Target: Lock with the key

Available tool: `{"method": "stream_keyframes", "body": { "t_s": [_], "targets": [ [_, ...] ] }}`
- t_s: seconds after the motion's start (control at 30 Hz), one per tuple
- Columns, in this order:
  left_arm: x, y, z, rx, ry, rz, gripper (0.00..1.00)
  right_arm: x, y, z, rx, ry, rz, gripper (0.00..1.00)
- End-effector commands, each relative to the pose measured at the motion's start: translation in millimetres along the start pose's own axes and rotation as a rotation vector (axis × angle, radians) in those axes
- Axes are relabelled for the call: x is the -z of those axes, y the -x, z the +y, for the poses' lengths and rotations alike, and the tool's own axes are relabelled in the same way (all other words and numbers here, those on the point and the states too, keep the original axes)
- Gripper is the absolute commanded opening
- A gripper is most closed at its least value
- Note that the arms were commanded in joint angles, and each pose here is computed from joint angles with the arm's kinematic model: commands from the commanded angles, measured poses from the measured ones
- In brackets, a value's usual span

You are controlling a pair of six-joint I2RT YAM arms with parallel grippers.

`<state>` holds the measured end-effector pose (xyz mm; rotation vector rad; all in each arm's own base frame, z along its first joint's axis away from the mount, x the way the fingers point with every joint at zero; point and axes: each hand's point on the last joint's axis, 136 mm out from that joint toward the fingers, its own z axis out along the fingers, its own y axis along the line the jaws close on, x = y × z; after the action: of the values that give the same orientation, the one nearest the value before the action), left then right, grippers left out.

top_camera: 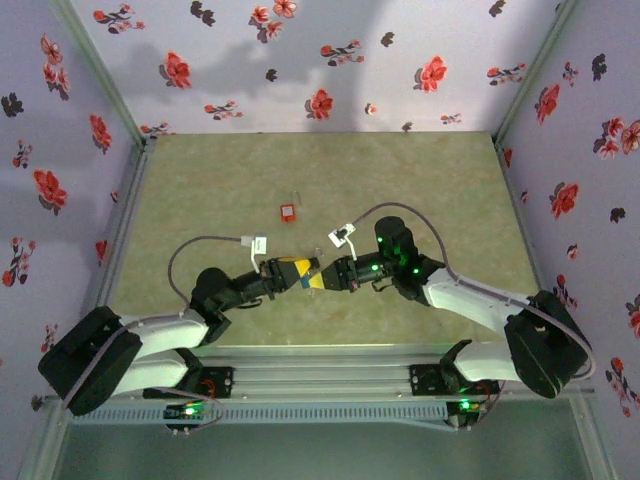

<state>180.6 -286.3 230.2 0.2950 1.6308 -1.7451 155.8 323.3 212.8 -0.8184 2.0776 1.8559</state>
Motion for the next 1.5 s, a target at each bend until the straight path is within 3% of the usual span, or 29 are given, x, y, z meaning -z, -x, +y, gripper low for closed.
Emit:
{"method": "stream_keyframes", "body": {
  "t_s": [0.0,1.0,1.47],
  "targets": [
    [10,-65,1,0.043,-0.030,0.255,0.00,19,72,31,0.232,-0.020,-0.242,0.00],
    [5,-57,-2,0.058,-0.026,0.224,0.00,16,63,12,0.180,-0.056,-0.202,0.00],
    [10,-30,27,0.139,0.113,0.059,0.00,14,54,7,0.185,-0.060,-0.167,0.00]
  ]
}}
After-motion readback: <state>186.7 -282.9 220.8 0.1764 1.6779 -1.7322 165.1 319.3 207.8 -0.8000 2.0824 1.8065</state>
